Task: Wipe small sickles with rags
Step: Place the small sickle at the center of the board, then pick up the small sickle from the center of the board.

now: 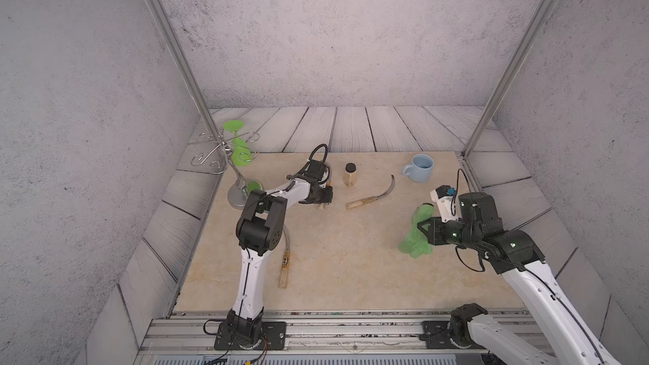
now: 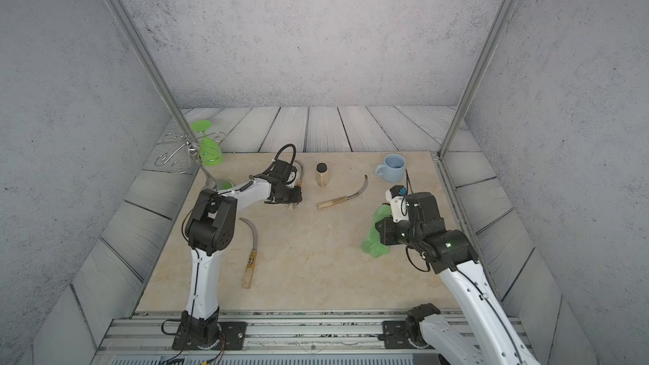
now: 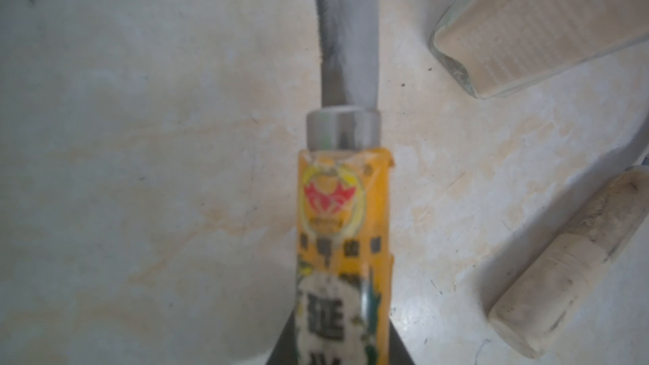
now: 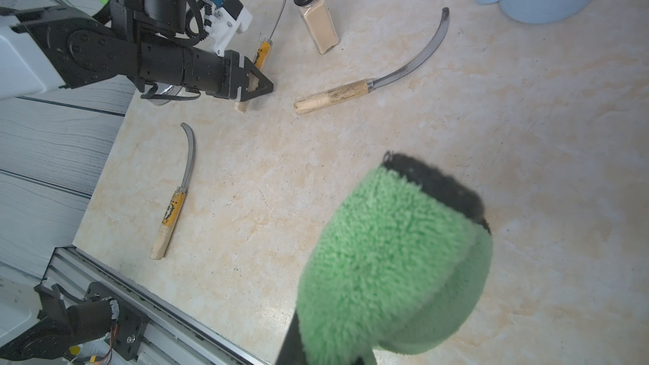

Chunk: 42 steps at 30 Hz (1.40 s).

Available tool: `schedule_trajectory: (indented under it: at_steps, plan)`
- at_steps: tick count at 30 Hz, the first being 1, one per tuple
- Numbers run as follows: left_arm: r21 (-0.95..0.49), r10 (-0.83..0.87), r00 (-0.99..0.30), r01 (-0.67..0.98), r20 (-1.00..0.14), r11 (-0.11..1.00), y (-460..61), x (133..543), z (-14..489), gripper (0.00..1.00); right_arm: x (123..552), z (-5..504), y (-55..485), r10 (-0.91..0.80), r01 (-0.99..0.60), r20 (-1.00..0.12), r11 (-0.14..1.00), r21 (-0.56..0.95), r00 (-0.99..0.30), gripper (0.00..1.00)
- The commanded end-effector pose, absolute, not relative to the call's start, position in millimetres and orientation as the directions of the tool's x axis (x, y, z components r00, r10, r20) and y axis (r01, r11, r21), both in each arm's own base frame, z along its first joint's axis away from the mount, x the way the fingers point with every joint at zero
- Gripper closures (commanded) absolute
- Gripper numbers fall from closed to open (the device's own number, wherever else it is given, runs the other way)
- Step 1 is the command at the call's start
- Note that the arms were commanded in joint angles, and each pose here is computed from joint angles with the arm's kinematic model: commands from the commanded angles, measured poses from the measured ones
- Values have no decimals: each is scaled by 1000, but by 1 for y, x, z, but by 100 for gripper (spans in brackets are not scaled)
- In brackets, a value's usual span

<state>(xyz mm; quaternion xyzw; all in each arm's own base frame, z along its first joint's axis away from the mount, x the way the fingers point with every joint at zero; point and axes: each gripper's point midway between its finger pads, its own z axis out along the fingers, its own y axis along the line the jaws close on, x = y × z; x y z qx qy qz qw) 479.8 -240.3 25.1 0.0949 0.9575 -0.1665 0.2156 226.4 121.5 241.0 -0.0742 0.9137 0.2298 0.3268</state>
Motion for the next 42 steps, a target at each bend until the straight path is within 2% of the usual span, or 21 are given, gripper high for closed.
schedule_trajectory:
  at_steps: [1, 13, 25, 30, 33, 35, 37, 42]
  plan:
    - [-283, 101, -885, 251, -455, 926, -240, 490, 28, 71, 229, 239, 122, 3, -296, -637, 884, 362, -771, 87]
    - [-296, 88, -884, 246, -460, 923, -239, 493, 39, 61, 231, 234, 123, 1, -292, -623, 883, 368, -782, 87]
    - [-310, 46, -828, 260, -560, 915, -223, 464, 132, 56, 232, 236, 127, 2, -305, -625, 872, 383, -781, 87]
    - [-271, 16, -845, 189, -534, 944, -191, 416, 148, 54, 232, 237, 128, 3, -310, -626, 868, 389, -780, 86]
    - [-154, -5, -871, 81, -492, 985, -152, 376, 134, 52, 233, 237, 130, 4, -315, -627, 862, 397, -779, 86]
    - [-128, -33, -892, 28, -450, 991, -134, 345, 120, 52, 233, 236, 132, 2, -320, -619, 855, 409, -786, 85]
    - [-129, -59, -909, -6, -412, 992, -125, 317, 107, 51, 234, 233, 134, 0, -320, -611, 851, 416, -792, 85]
    - [-18, -53, -936, -50, -347, 999, -109, 255, 92, 50, 239, 234, 137, 7, -315, -600, 846, 430, -800, 84]
